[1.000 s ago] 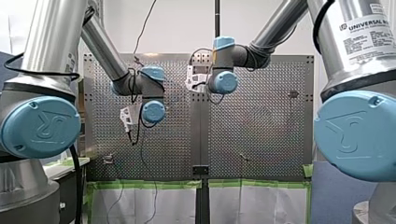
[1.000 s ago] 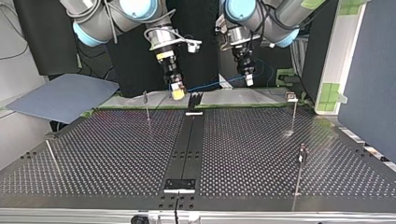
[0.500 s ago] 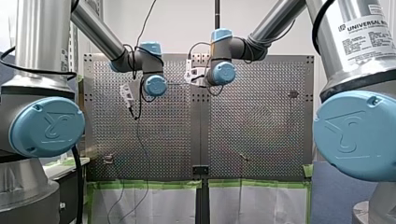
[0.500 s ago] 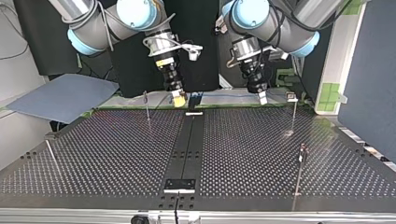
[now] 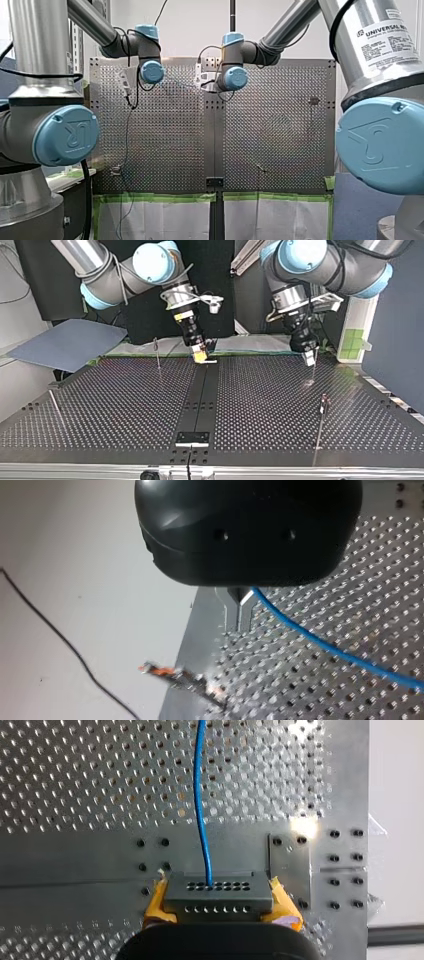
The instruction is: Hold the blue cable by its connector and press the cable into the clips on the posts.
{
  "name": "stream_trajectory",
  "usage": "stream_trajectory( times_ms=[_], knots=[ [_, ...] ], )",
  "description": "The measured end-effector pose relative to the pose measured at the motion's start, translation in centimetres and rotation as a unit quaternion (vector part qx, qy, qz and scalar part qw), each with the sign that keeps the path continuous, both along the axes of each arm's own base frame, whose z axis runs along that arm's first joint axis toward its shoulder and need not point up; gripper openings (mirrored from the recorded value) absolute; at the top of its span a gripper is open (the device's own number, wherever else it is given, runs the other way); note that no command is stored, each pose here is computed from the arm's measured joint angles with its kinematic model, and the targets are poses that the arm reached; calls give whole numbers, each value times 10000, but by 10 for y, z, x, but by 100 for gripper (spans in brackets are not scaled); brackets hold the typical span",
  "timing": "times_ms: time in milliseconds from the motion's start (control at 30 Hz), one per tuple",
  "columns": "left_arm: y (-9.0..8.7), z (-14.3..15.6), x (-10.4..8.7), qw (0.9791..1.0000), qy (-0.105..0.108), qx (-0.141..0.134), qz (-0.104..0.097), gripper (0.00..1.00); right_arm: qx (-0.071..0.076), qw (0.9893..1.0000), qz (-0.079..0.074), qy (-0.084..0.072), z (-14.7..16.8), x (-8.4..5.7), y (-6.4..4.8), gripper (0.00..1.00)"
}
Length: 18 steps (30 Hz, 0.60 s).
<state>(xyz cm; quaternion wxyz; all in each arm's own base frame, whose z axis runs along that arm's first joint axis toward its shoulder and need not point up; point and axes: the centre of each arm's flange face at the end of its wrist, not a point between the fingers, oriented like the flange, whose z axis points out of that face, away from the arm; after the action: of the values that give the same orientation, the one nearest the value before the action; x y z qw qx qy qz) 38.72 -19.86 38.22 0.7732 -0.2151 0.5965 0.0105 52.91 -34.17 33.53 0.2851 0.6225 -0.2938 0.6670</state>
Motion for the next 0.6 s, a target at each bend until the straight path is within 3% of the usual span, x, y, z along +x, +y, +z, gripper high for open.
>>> stream_trajectory(
  times_ms=[267, 400, 600],
  knots=[
    [31, 27, -4, 9996, -15, 48, 281, 1, 28, 9993, 373, 43, 6, 29, 12, 0],
    [39, 34, -2, 9993, 66, 74, 362, 1, -28, 9989, 461, -16, 22, 39, 15, 0],
    [43, 39, 4, 9992, 212, 157, 303, 1, -119, 9985, 513, -164, 46, 49, 16, 0]
  ],
)
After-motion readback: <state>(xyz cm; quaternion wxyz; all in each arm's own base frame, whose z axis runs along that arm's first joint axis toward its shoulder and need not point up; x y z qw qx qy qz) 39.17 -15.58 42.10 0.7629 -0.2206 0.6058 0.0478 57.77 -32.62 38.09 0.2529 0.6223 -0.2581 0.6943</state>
